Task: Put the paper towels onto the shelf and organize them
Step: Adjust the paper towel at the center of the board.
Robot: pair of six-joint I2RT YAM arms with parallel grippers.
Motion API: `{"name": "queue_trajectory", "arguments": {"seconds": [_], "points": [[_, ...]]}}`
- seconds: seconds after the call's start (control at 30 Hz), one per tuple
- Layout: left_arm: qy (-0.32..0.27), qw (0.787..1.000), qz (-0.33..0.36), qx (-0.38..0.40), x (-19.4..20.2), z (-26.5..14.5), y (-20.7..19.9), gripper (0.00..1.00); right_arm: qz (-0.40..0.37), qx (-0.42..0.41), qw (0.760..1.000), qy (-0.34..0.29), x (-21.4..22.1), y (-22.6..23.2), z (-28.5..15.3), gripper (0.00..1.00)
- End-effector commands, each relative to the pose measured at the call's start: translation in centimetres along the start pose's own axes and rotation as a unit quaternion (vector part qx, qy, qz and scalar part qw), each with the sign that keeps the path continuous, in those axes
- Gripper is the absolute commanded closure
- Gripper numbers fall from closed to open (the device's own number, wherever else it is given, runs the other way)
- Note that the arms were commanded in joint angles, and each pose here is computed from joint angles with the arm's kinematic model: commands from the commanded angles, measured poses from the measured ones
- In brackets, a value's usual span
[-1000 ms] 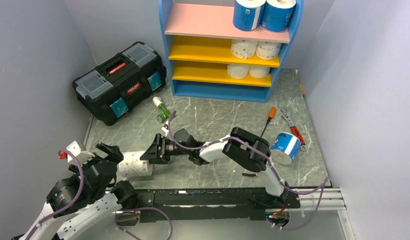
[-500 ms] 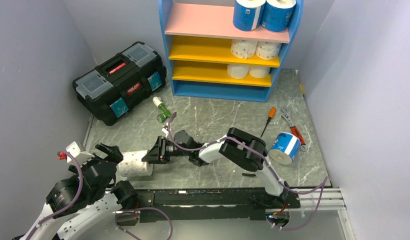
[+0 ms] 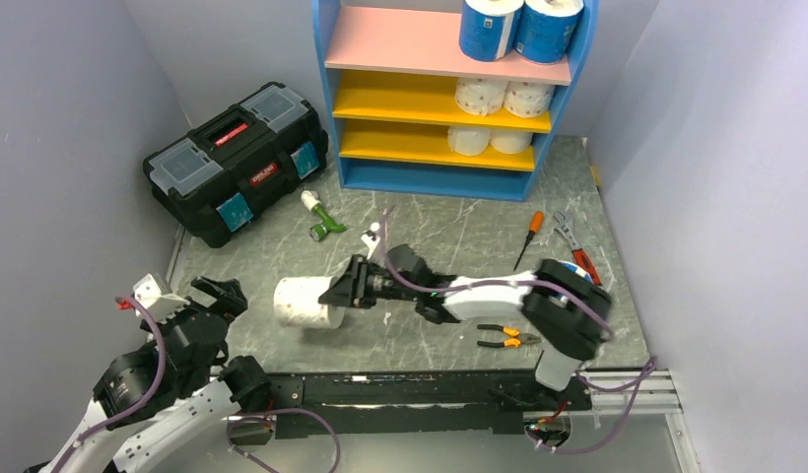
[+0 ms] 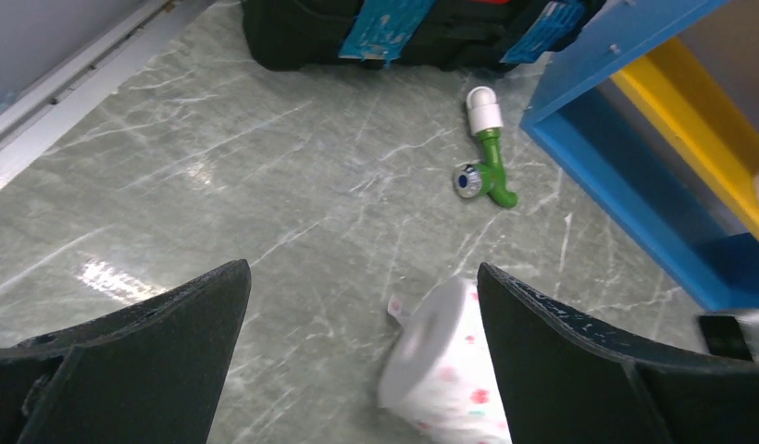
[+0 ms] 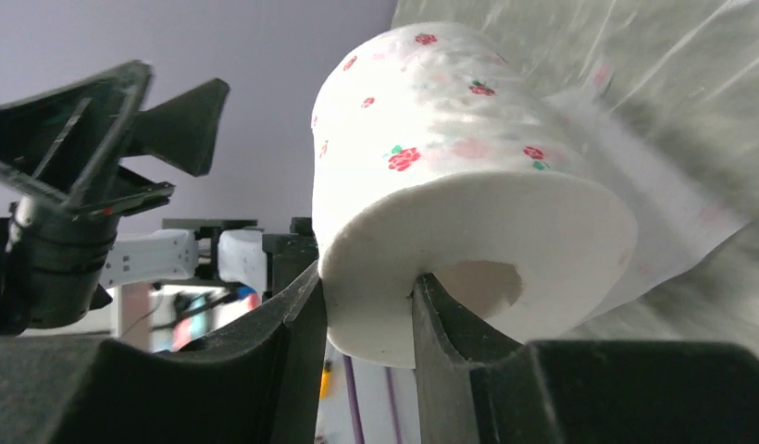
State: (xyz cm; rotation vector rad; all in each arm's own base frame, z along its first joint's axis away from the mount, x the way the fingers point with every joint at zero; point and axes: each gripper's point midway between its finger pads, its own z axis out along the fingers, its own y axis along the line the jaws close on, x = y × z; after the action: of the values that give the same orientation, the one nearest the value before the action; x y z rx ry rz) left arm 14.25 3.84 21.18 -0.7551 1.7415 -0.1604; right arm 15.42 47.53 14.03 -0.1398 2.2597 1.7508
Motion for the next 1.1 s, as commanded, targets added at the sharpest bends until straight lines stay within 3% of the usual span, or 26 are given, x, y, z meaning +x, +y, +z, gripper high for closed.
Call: {"name": "queue_trajectory", "arguments": {"seconds": [0.0, 0.1, 0.23, 0.4, 0.53, 0.8, 1.07], "points": [[-0.010, 0.999, -0.011, 0.028, -0.4, 0.4, -2.5, 0.01, -0.117, 0.051, 0.987, -0.103, -5.1, 2.1, -6.0, 0.75], [-0.006, 0.999, -0.004, 0.041, 0.3, 0.8, -3.8, 0.01, -0.178, 0.132, 0.965, -0.143, -7.1, 1.0, -10.6, 0.76], [0.011, 0.999, 0.008, 0.051, 1.9, 1.4, -5.2, 0.01, -0.265, 0.254, 0.914, -0.174, -9.2, 0.2, -16.9, 0.75], [0.043, 0.996, 0.020, 0.069, 4.5, 2.2, -7.3, 0.01, -0.318, 0.346, 0.868, -0.163, -10.1, -0.4, -21.6, 0.75], [0.069, 0.994, 0.028, 0.081, 6.6, 2.7, -8.7, 0.01, -0.336, 0.396, 0.844, -0.131, -9.7, -2.2, -23.1, 0.75], [0.106, 0.989, 0.053, 0.083, 9.6, 3.3, -9.4, 0.01, -0.331, 0.427, 0.837, -0.089, -8.2, -5.7, -22.8, 0.75], [0.117, 0.988, 0.060, 0.082, 10.8, 3.6, -9.3, 0.01, -0.342, 0.436, 0.830, -0.061, -7.8, -6.4, -22.0, 0.75]]}}
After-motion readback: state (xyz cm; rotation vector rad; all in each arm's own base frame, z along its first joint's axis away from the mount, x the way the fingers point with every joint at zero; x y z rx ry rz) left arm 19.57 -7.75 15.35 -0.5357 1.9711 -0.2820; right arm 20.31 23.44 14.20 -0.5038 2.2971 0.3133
